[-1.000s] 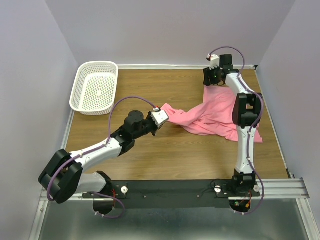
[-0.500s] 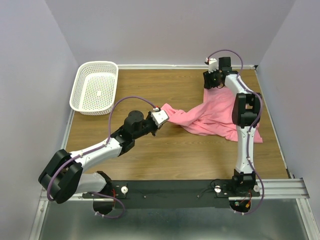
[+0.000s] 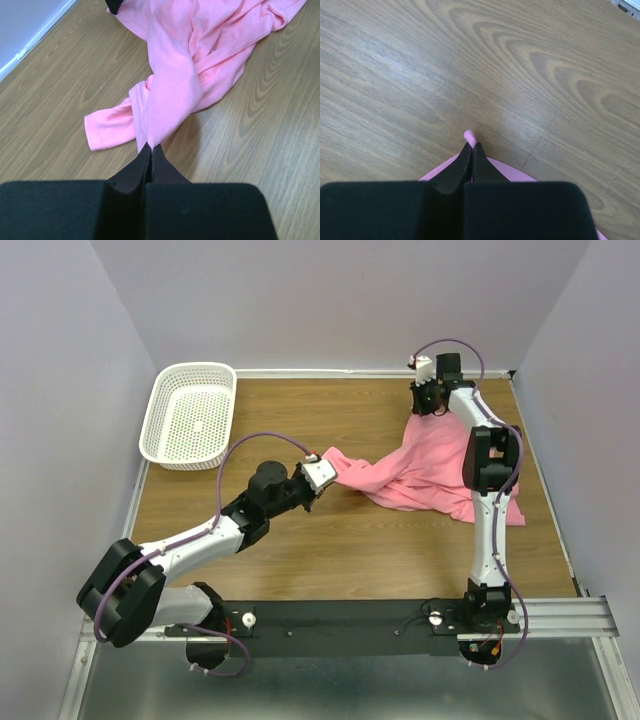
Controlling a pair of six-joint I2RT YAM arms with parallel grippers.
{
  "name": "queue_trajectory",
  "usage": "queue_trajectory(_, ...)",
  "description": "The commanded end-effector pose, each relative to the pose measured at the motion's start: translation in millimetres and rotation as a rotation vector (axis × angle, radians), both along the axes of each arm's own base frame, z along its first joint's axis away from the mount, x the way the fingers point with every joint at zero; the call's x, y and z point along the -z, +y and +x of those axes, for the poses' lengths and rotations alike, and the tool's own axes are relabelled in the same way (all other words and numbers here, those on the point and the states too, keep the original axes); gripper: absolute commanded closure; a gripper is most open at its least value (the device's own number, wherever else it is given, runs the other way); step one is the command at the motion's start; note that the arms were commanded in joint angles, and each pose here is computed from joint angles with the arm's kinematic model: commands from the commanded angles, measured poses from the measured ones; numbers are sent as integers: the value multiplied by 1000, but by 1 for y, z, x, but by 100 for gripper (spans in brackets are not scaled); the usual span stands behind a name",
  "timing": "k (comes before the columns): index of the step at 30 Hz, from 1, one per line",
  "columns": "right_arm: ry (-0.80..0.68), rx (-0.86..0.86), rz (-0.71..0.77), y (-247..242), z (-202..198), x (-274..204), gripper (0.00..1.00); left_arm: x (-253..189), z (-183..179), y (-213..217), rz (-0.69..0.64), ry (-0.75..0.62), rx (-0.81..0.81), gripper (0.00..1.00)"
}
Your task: Fold and stack the t-shirts
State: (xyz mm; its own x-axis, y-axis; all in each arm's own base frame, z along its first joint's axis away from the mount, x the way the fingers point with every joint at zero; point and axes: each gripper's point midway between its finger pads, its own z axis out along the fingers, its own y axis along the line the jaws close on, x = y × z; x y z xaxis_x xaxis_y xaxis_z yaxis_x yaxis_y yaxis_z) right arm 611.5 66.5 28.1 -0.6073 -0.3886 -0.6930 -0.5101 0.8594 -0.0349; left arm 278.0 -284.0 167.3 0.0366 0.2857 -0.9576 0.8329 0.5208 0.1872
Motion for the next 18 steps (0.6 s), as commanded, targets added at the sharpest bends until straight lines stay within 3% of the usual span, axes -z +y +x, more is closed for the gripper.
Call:
queue_trajectory(1, 42, -19, 37, 5, -22, -21, 99, -29, 12, 6, -66, -38, -91, 100)
queue_trajectory(3, 19, -35, 68, 11, -32, -48, 100, -41, 15, 11, -89, -46, -132, 100)
queue_trajectory(4, -54, -51, 95, 17, -38, -97, 99, -61, 18, 17, -129, -72, -171, 100)
queue_trajectory(6, -101, -66, 120, 20, -58, -138, 99, -81, 17, 26, -163, -99, -207, 100)
queue_trajectory(9, -203, -97, 155, 25, -108, -210, 99, -135, 9, 51, -274, -178, -286, 100)
queue_trajectory(12, -380, -80, 147, 19, -158, -294, 99, -204, -15, 87, -421, -280, -346, 100)
queue_trajectory(15, -661, -10, 101, 0, -207, -409, 100, -261, -35, 111, -514, -355, -369, 100)
queue_trajectory(18, -937, 57, 90, -16, -268, -520, 99, -345, -80, 143, -687, -472, -328, 100)
